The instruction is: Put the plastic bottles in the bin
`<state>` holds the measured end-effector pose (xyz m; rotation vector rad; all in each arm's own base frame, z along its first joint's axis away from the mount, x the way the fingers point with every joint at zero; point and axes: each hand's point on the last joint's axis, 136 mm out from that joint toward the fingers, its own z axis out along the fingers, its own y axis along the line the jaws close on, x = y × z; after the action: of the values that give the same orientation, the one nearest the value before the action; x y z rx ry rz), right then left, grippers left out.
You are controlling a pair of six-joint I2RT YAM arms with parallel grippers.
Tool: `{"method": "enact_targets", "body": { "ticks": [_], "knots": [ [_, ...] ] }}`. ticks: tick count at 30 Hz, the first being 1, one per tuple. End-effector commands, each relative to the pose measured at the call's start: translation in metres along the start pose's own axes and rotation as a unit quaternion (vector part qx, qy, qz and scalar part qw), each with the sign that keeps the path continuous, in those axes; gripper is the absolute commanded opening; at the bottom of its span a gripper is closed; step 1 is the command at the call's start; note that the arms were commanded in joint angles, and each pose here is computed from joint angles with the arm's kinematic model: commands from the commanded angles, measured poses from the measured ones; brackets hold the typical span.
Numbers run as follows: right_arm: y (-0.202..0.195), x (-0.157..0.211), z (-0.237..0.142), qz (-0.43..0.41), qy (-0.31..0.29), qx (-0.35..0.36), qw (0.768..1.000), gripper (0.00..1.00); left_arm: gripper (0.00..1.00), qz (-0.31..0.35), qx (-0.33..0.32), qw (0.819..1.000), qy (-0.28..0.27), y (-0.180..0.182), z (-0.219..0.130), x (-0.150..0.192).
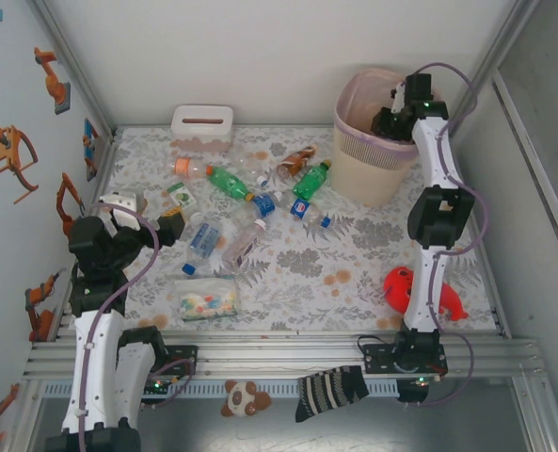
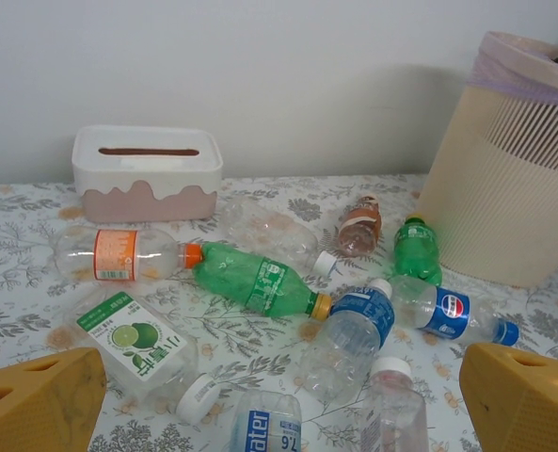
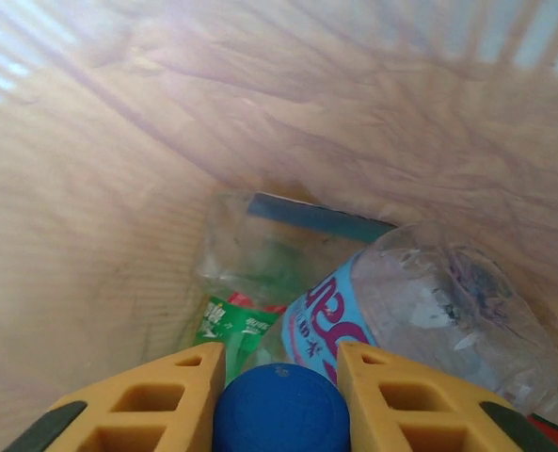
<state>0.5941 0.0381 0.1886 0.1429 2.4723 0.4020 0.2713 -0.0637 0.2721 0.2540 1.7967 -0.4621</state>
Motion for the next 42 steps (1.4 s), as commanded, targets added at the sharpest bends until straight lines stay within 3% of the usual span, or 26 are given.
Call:
{"method": "enact_targets", "body": {
  "ticks": [1, 10, 20, 29, 35, 42],
  "knots": [
    [-0.013, 0.004, -0.002, -0.013, 0.012, 0.034, 0.999, 0.44, 0.96, 0.007, 0.003, 1.000, -0.020, -0.002, -0.004, -0.016],
    [0.011, -0.034, -0.063, -0.017, -0.061, 0.021, 0.998, 0.60, 0.96, -0.003, -0.001, 1.000, -0.021, 0.000, -0.004, -0.017],
    [0.045, -0.057, -0.141, -0.030, -0.130, -0.002, 0.991, 0.60, 0.96, -0.054, -0.050, 0.997, 0.016, 0.020, 0.000, -0.012],
    [0.075, -0.058, -0.203, -0.049, -0.173, -0.022, 0.983, 0.59, 0.99, -0.084, -0.045, 0.993, 0.072, 0.026, 0.011, 0.002],
    [0.080, -0.052, -0.212, -0.050, -0.174, -0.029, 0.983, 0.52, 1.00, -0.095, -0.031, 0.991, 0.090, 0.024, 0.018, 0.008],
    [0.078, -0.036, -0.168, -0.032, -0.124, -0.057, 0.990, 0.32, 1.00, -0.091, -0.028, 0.992, 0.085, 0.023, 0.017, 0.008]
  ]
}}
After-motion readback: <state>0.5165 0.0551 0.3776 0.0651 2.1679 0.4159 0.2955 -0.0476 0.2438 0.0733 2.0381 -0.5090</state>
